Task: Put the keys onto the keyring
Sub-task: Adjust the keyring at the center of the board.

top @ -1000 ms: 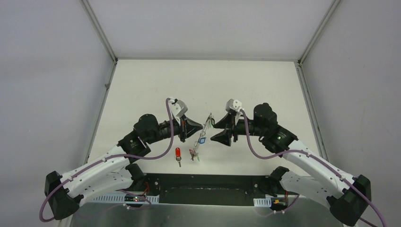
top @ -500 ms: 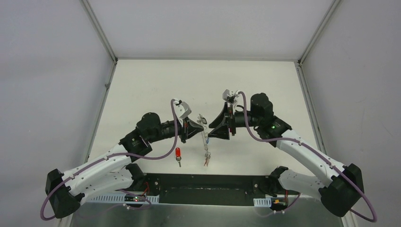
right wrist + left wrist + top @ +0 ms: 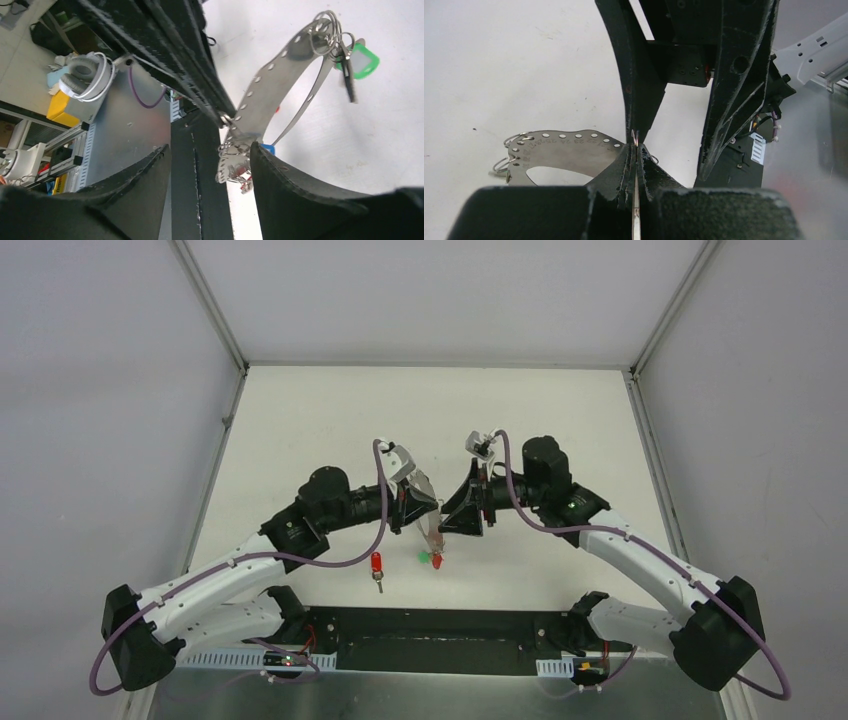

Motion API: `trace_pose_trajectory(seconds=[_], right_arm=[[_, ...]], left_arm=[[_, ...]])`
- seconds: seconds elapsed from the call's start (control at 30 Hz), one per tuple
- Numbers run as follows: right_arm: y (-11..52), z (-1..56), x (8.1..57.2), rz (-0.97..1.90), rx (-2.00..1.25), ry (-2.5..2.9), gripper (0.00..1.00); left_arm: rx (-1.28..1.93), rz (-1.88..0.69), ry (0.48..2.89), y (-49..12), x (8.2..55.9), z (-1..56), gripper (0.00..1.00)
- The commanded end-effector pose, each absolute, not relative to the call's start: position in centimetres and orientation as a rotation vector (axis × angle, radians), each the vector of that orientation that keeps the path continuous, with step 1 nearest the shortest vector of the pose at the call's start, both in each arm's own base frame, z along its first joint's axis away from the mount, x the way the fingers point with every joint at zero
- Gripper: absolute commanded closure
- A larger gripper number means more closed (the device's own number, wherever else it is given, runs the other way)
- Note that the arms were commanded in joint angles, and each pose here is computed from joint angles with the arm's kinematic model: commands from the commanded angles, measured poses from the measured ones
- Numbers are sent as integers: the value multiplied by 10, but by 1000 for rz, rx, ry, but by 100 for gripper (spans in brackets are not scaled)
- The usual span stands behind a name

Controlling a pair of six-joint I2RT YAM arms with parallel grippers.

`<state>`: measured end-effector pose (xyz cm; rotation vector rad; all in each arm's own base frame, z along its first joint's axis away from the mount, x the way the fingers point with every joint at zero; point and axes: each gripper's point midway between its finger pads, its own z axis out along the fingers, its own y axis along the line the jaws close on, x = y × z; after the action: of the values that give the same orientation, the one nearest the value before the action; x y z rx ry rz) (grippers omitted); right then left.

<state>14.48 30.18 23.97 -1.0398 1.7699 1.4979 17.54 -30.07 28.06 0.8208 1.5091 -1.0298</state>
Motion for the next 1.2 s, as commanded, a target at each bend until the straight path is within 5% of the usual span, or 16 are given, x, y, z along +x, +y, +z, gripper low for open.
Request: trace_pose_trajectory(seconds=[0.0, 0.27, 0.6, 0.7, 0.97, 1.17], right_arm=[[301, 234, 157, 1392, -1019, 1816, 38], [302, 213, 162, 1191, -1067, 1885, 36], [296, 199, 162, 1044, -1105, 1934, 70], [292, 201, 165, 996, -1115, 1914, 65], [297, 230, 156, 1008, -1121, 1663, 26], [299, 215, 162, 963, -1135, 1671, 32]], left_arm=[[772, -1070, 1404, -308, 175, 325, 100], [694, -1059, 1424, -307, 182, 331, 100], [615, -1034, 1432, -295, 186, 337, 100], [584, -1030, 1448, -292, 188, 336, 100], [510, -1042, 1476, -291, 192, 335, 100], [474, -1079, 1449, -292, 191, 340, 100]])
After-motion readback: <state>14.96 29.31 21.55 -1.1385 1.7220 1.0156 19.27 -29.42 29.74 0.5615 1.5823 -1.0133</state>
